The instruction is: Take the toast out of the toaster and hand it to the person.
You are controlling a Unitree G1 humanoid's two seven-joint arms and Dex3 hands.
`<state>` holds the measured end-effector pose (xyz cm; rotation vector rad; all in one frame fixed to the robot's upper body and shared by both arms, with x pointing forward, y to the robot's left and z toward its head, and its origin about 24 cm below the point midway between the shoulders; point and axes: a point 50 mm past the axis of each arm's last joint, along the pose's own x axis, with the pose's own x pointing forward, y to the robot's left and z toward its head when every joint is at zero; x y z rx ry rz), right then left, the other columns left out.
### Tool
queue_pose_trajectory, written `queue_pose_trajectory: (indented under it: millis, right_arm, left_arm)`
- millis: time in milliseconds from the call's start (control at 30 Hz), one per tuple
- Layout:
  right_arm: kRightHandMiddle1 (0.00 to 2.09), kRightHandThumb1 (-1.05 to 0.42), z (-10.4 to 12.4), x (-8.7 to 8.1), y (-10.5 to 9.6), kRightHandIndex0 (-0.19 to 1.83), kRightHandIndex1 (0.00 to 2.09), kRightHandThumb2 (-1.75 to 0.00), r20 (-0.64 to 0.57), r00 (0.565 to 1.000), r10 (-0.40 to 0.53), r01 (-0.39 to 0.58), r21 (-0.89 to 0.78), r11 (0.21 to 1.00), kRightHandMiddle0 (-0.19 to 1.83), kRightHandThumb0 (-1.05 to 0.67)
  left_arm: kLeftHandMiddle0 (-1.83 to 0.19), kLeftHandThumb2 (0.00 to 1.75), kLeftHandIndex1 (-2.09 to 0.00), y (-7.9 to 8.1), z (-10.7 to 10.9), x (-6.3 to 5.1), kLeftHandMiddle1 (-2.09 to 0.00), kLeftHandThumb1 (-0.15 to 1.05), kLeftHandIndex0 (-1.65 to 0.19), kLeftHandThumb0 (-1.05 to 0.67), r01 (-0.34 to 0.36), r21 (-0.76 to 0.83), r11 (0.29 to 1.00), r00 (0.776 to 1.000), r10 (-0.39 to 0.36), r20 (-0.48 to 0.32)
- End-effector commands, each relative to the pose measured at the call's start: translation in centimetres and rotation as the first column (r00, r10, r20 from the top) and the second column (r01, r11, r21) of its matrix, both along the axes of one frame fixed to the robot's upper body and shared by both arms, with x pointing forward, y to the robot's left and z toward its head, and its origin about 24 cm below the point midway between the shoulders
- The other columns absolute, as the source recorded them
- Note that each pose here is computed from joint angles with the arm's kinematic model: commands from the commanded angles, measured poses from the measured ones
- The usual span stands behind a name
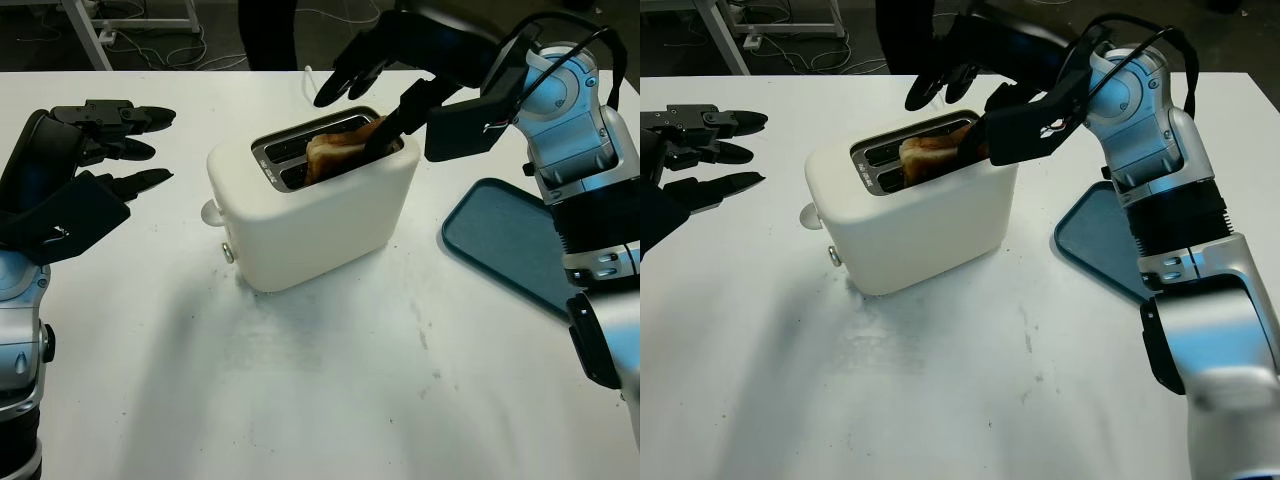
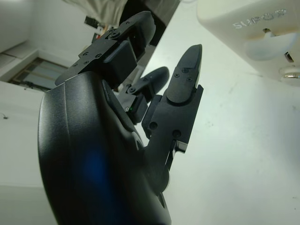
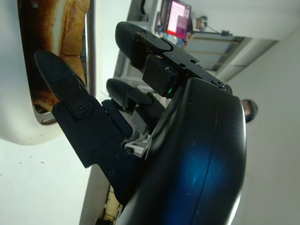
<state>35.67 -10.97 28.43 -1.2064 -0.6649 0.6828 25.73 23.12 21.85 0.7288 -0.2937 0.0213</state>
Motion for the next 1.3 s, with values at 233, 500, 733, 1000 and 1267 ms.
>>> queue_pose_trajectory:
  millis: [233,500,733,1000,1267]
  right_arm:
    - [0.01,-0.58,-1.5,0.4,0.1,0.75,0.75,0.00,-0.026,1.000,0.014,-0.015,-0.030,0.999,1.01,-0.51]
    - [0.00,-0.59,-2.4,0.7,0.2,0.69,0.84,-0.01,-0.058,0.998,0.010,-0.013,-0.053,0.999,0.99,-0.46]
    - [0.01,-0.59,-2.9,0.8,0.4,0.65,0.93,0.00,-0.050,0.999,0.014,-0.018,-0.067,0.998,0.99,-0.42]
    - [0.01,-0.61,-3.6,1.0,1.4,0.64,1.02,0.00,-0.056,0.998,0.040,-0.045,-0.096,0.994,1.01,-0.39]
    - [0.05,-0.67,-3.8,0.9,1.6,0.76,1.10,-0.02,-0.043,0.998,0.042,-0.047,-0.126,0.991,1.08,-0.24]
  left_arm:
    - [-0.66,0.00,0.00,0.1,-0.1,-0.1,-0.57,0.86,-0.85,-0.20,-0.010,0.008,1.000,1.000,0.010,0.000]
    - [-0.67,0.00,0.00,0.1,0.0,-0.1,-0.57,0.86,-0.85,-0.18,-0.013,0.007,1.000,1.000,0.013,0.001]
    - [-0.66,0.00,0.00,0.1,0.0,-0.1,-0.57,0.86,-0.85,-0.18,-0.011,0.011,1.000,1.000,0.011,0.001]
    - [-0.66,0.00,0.00,0.0,-0.1,-0.1,-0.57,0.86,-0.85,-0.19,-0.009,0.004,1.000,1.000,0.009,0.004]
    - [-0.66,0.00,0.00,0.1,-0.1,-0.1,-0.57,0.86,-0.84,-0.21,-0.013,0.003,1.000,1.000,0.013,-0.003]
